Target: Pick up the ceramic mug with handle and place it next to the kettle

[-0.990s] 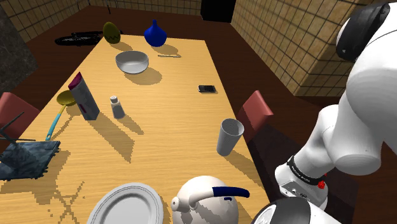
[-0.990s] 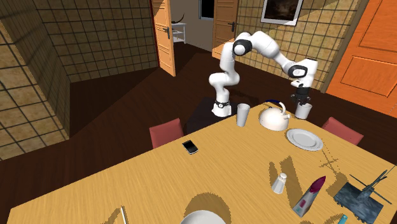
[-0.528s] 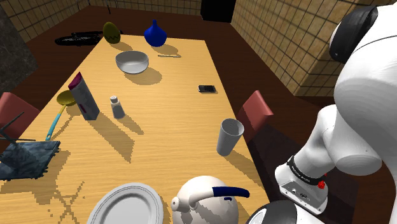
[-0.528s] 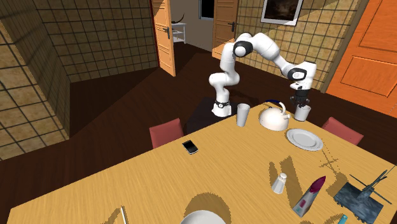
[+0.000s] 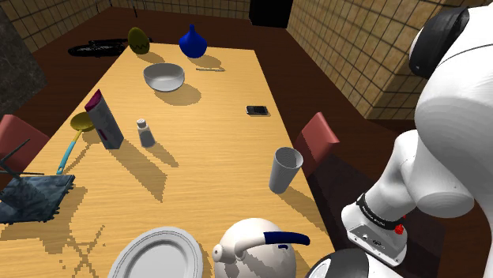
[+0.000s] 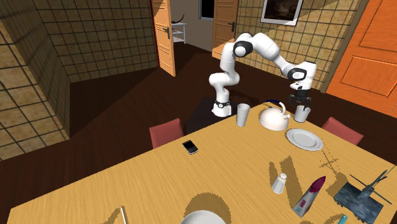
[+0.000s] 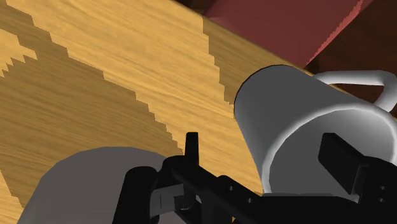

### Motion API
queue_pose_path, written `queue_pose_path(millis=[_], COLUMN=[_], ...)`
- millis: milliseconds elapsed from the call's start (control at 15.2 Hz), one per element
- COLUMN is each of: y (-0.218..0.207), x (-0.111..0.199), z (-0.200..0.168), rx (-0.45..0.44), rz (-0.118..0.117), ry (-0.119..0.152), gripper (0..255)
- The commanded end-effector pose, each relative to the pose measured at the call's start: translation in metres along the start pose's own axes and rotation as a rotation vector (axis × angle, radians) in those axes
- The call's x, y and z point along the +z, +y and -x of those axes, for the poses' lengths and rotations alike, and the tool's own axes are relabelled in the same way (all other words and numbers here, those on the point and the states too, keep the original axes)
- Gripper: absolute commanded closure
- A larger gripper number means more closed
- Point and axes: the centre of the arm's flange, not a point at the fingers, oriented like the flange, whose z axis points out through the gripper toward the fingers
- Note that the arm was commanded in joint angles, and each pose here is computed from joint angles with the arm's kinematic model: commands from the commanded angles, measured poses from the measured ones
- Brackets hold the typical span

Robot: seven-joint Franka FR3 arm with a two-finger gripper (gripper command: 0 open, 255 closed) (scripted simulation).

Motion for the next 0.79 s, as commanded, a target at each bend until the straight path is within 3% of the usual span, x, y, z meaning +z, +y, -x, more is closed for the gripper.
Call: queue_pose_path(millis=[0, 264, 726], y=[0.0, 0.0, 0.0], x=[0.0, -0.05, -0.05], z=[0.0, 0.0, 0.0], rx=[0.0, 0.0, 0.0], rz=[0.0, 0.0, 0.0], ry=[0.0, 0.0, 0.0], gripper=[0, 0, 0])
